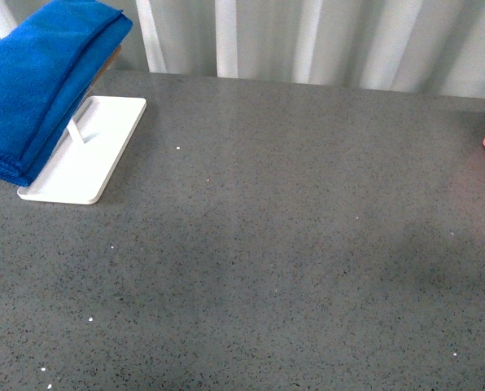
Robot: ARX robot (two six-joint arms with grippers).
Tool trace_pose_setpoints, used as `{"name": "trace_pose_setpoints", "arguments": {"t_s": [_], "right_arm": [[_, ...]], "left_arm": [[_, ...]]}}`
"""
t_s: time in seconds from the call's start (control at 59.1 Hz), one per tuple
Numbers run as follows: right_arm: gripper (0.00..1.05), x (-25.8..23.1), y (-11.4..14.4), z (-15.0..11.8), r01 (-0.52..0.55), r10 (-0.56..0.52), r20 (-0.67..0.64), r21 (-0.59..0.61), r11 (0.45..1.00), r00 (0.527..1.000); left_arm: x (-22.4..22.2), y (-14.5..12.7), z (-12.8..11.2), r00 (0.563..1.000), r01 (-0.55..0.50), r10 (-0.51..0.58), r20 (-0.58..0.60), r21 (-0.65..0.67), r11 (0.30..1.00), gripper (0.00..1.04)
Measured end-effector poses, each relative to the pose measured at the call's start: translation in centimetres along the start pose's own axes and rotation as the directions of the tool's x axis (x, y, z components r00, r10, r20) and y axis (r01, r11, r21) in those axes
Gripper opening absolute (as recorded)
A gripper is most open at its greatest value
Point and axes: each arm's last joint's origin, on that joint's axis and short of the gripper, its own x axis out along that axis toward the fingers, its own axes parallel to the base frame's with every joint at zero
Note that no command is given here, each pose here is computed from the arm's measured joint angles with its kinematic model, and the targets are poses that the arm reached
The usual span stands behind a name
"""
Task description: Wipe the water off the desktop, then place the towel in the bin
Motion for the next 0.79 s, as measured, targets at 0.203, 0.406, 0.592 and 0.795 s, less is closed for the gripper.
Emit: {"name": "trace_pose_setpoints", "arguments": {"t_s": [0.203,0.406,0.592,0.795], "right_arm": [[0.98,0.00,0.00,0.00,0.000,0.000,0.000,0.000,1.000,1.000],[0.98,0.00,0.00,0.00,0.000,0.000,0.000,0.000,1.000,1.000],[0.98,0.00,0.00,0.00,0.000,0.000,0.000,0.000,1.000,1.000],[0.98,0.00,0.00,0.00,0.000,0.000,0.000,0.000,1.000,1.000]], "left_arm": [[0.00,0.00,0.00,1.000,0.000,0.000,0.000,0.000,1.000,0.98],[0.00,0.00,0.00,1.000,0.000,0.000,0.000,0.000,1.000,0.98],[0.00,0.00,0.00,1.000,0.000,0.000,0.000,0.000,1.000,0.98],[0.00,0.00,0.00,1.000,0.000,0.000,0.000,0.000,1.000,0.98]]}}
